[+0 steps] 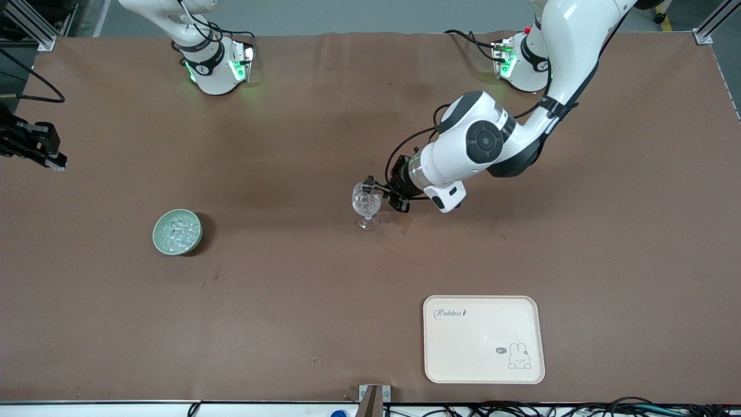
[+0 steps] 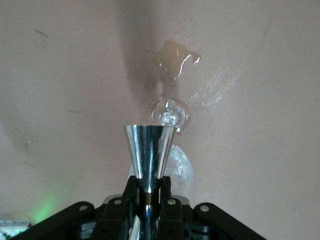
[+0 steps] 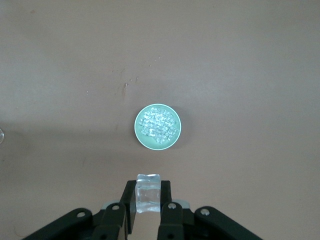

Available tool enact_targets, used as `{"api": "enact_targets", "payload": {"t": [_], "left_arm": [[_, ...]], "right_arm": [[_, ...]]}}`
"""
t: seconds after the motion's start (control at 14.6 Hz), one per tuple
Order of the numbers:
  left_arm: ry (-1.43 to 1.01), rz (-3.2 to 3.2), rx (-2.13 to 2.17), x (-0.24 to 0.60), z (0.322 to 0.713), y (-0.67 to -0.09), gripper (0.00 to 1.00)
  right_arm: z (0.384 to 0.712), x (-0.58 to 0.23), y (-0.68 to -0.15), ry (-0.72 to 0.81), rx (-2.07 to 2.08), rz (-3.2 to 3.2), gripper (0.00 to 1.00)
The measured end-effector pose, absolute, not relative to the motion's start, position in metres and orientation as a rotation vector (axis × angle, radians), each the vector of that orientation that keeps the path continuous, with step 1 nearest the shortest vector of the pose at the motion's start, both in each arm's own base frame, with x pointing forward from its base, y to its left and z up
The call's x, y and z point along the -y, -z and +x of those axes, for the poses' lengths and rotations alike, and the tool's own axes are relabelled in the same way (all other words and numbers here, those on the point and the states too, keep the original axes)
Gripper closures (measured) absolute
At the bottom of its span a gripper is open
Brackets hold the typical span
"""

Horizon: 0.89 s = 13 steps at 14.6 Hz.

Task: Pour wine and add ice with both arms
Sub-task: 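Tilt the jigger over the wine glass with the left gripper to pour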

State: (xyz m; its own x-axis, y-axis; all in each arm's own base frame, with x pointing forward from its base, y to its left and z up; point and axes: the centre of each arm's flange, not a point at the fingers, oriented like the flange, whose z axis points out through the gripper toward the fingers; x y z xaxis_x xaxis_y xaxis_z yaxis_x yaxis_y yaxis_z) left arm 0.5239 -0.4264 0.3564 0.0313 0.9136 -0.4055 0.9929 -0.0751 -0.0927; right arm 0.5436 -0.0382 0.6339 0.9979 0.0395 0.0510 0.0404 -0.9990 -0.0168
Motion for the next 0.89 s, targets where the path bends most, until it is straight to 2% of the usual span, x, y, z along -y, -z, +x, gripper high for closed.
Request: {"api": "enact_targets", "payload": {"t": [0.55, 0.89], "left_arm": [[0.526, 2.070, -1.999, 0.4192, 0.5302, -0.3561, 0.79], [0.698, 2.017, -1.941, 0.4184, 0.5323, -0.3596, 0.79]], "right_arm": [[0.5431, 0.0383, -0.6335, 0.072, 0.062, -3.122, 0.77], [0.5428, 0.0384, -0.6332, 0.068, 0.062, -3.122, 0.77]]}}
